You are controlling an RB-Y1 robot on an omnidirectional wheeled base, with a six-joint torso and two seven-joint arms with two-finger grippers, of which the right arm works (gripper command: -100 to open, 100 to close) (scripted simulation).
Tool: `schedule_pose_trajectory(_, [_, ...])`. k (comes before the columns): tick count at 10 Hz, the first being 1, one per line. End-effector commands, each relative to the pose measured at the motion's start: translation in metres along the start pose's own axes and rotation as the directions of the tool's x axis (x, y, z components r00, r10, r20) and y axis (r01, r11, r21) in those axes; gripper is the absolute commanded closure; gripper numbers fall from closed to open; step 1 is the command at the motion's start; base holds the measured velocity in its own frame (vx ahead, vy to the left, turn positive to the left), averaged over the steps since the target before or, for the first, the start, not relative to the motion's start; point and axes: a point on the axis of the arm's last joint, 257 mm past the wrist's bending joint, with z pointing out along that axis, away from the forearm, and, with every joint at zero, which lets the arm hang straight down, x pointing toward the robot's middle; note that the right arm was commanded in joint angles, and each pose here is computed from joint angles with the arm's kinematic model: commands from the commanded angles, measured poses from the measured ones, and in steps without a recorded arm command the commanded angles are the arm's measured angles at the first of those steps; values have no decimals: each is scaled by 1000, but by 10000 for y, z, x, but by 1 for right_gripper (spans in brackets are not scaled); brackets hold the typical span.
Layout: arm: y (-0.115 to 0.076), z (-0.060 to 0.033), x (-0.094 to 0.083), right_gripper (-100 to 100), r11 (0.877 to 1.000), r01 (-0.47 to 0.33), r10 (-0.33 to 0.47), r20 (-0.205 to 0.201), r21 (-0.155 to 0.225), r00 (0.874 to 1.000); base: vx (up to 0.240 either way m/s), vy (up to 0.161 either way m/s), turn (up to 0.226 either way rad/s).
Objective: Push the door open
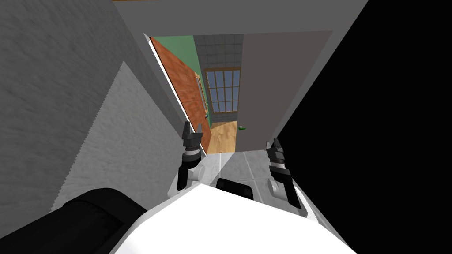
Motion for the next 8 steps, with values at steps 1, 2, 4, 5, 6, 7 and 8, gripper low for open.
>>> schedule_pose_trajectory(1, [-158,-23,26,-100,1000,-1,1,-7,24,1000,98,-14,46])
schedule_pose_trajectory(2, [-239,-31,45,-100,999,-1,1,-11,34,1000,107,-14,55])
schedule_pose_trajectory(4, [-440,-68,85,-100,998,-2,3,-19,65,1000,108,-13,50])
schedule_pose_trajectory(5, [-472,-82,85,-100,997,-2,3,-19,72,1000,62,-16,25])
schedule_pose_trajectory(6, [-573,-103,106,-100,996,-3,5,-22,88,1000,49,-20,42])
schedule_pose_trajectory(7, [-668,-125,127,-100,995,-3,6,-26,103,1000,63,-26,65])
schedule_pose_trajectory(8, [-742,-138,149,-100,994,-3,7,-30,113,1000,87,-23,54])
